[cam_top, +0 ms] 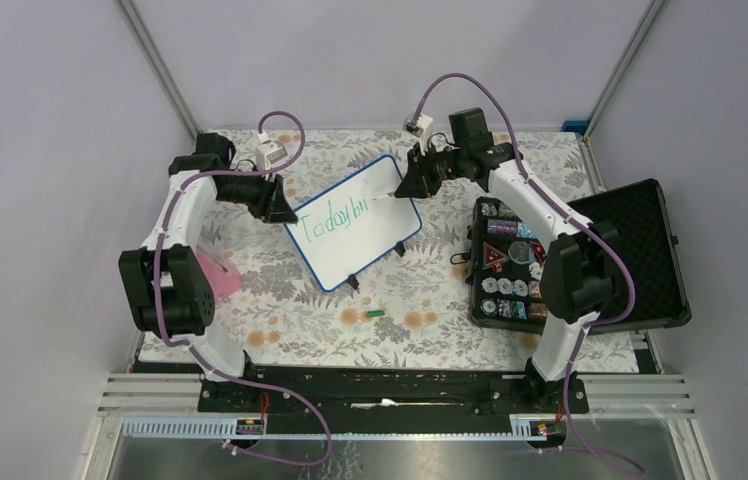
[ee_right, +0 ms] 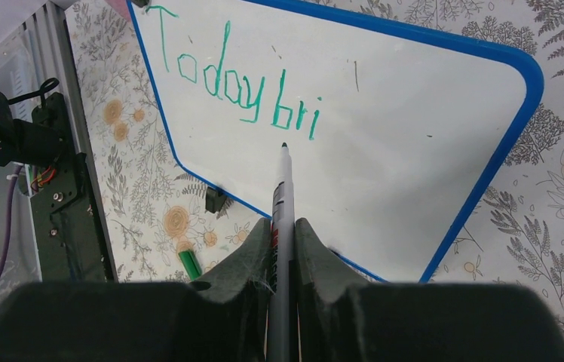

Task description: Write a sentence on the whiteboard

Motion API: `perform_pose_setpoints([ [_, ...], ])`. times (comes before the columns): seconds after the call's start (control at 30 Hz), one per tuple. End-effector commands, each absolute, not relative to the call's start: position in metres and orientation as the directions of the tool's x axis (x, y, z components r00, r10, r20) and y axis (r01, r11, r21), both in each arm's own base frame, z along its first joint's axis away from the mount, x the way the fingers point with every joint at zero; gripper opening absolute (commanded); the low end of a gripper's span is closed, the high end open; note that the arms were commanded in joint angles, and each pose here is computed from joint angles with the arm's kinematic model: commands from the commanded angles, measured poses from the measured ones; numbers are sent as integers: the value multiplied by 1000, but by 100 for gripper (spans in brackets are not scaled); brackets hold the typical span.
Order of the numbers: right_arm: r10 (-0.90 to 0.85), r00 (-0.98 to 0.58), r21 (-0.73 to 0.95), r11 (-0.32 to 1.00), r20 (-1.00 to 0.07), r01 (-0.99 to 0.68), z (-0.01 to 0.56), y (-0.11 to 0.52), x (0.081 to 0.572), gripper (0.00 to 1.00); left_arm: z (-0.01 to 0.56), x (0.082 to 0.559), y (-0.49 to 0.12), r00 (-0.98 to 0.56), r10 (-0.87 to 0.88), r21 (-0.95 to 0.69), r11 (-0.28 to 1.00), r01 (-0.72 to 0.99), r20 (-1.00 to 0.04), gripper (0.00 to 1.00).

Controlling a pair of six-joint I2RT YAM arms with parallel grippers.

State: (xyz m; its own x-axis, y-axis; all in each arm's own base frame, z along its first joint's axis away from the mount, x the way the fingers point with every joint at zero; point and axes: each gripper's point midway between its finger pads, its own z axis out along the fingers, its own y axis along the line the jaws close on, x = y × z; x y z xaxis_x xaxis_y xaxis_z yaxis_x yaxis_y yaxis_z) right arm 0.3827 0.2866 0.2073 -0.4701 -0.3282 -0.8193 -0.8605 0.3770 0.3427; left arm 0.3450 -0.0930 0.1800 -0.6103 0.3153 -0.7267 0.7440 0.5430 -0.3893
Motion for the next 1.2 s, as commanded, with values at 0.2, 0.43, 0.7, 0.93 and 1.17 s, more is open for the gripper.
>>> perform_pose_setpoints([
  [0.2, -322, -424, 288, 392, -846, -873, 224, 281, 386, 0, 267, 381, -86, -387, 319, -117, 621, 775, -865, 52],
  [0.43, -318, -424, 291, 388, -848, -875, 223, 287, 398, 0, 257, 394, -114, -454, 249, -251, 567, 784, -856, 58],
  [0.7, -325, -395, 284, 340, -859, -897, 223, 291, 395, 0, 239, 412, -169, -482, 212, -328, 503, 800, -850, 57],
  [0.93, -338, -357, 251, 320, -871, -914, 225, 288, 390, 0, 212, 422, -186, -552, 217, -405, 478, 779, -805, 53],
  [1.17, -342, -355, 248, 318, -870, -915, 224, 286, 387, 0, 207, 414, -203, -581, 227, -471, 395, 789, -781, 32],
])
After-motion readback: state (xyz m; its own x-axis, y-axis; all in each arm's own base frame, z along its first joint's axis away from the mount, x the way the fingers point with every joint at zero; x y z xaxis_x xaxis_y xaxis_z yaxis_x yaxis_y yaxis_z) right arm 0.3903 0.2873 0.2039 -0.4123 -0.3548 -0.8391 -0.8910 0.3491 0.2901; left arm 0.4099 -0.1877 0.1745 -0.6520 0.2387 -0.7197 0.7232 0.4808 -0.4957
